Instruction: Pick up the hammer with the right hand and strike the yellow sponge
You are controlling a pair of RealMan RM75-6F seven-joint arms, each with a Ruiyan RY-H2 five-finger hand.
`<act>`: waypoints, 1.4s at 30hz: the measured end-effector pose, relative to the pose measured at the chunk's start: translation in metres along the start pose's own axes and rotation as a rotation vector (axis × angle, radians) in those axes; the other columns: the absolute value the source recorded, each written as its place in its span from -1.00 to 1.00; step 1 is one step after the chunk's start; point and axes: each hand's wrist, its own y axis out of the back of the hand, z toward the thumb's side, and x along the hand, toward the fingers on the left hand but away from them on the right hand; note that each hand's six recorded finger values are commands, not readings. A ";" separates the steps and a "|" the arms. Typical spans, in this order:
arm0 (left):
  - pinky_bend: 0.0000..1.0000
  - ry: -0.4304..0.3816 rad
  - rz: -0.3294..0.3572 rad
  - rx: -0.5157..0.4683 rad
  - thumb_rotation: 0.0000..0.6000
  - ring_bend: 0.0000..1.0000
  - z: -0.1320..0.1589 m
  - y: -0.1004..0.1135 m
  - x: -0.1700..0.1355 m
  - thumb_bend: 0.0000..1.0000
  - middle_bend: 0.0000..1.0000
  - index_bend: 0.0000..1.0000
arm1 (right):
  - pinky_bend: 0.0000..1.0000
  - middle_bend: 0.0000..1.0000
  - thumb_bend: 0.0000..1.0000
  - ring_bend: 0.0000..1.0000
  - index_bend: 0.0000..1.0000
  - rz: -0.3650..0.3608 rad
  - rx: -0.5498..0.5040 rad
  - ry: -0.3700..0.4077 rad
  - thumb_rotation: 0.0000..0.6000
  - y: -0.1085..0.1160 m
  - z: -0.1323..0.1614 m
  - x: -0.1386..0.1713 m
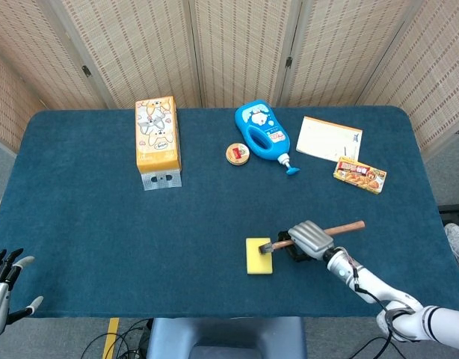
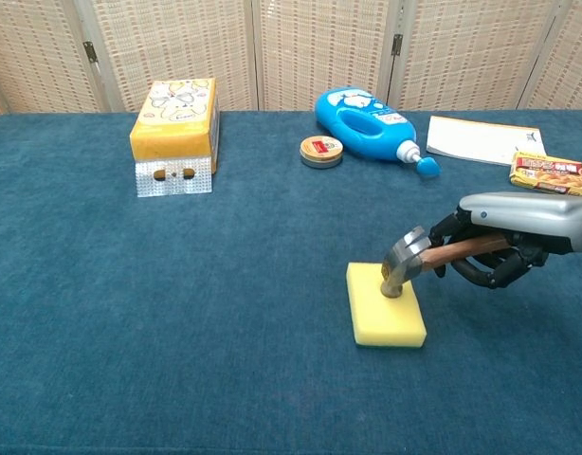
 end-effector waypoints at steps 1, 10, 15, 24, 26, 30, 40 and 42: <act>-0.60 -0.001 0.000 0.000 1.00 -0.89 0.001 0.000 0.000 -0.60 -0.69 -0.51 | 0.65 0.74 0.53 0.50 0.82 -0.013 -0.015 0.003 1.00 0.003 0.001 0.001; -0.60 -0.012 0.000 -0.002 1.00 -0.89 0.004 0.000 0.001 -0.60 -0.69 -0.51 | 0.65 0.73 0.51 0.50 0.82 -0.094 -0.067 -0.017 1.00 0.023 -0.011 0.004; -0.60 -0.020 -0.003 -0.001 1.00 -0.89 0.007 -0.001 0.002 -0.60 -0.68 -0.51 | 0.65 0.66 0.43 0.48 0.82 -0.127 -0.086 -0.075 1.00 0.028 -0.028 -0.009; -0.60 -0.017 -0.001 0.004 1.00 -0.89 0.007 0.001 0.001 -0.60 -0.69 -0.51 | -0.26 -0.44 -0.17 -0.55 -0.73 -0.161 -0.129 -0.150 1.00 0.028 -0.048 -0.048; -0.60 -0.013 -0.003 0.006 1.00 -0.89 0.006 0.001 0.000 -0.60 -0.69 -0.51 | -0.40 -0.62 -0.24 -0.71 -0.93 -0.171 -0.136 -0.157 1.00 0.027 -0.051 -0.054; -0.60 -0.010 -0.005 0.006 1.00 -0.89 0.005 0.000 0.000 -0.60 -0.69 -0.51 | -0.48 -0.69 -0.25 -0.80 -1.00 -0.190 -0.140 -0.152 1.00 0.029 -0.054 -0.054; -0.60 -0.018 0.005 -0.001 1.00 -0.89 0.007 0.001 0.005 -0.60 -0.69 -0.51 | -0.48 -0.71 -0.24 -0.82 -1.00 -0.274 -0.057 -0.152 1.00 0.054 -0.070 -0.006; -0.60 -0.019 0.010 -0.004 1.00 -0.89 0.008 0.001 0.006 -0.60 -0.69 -0.51 | -0.48 -0.65 -0.23 -0.82 -1.00 -0.291 -0.029 -0.158 1.00 0.059 -0.072 0.010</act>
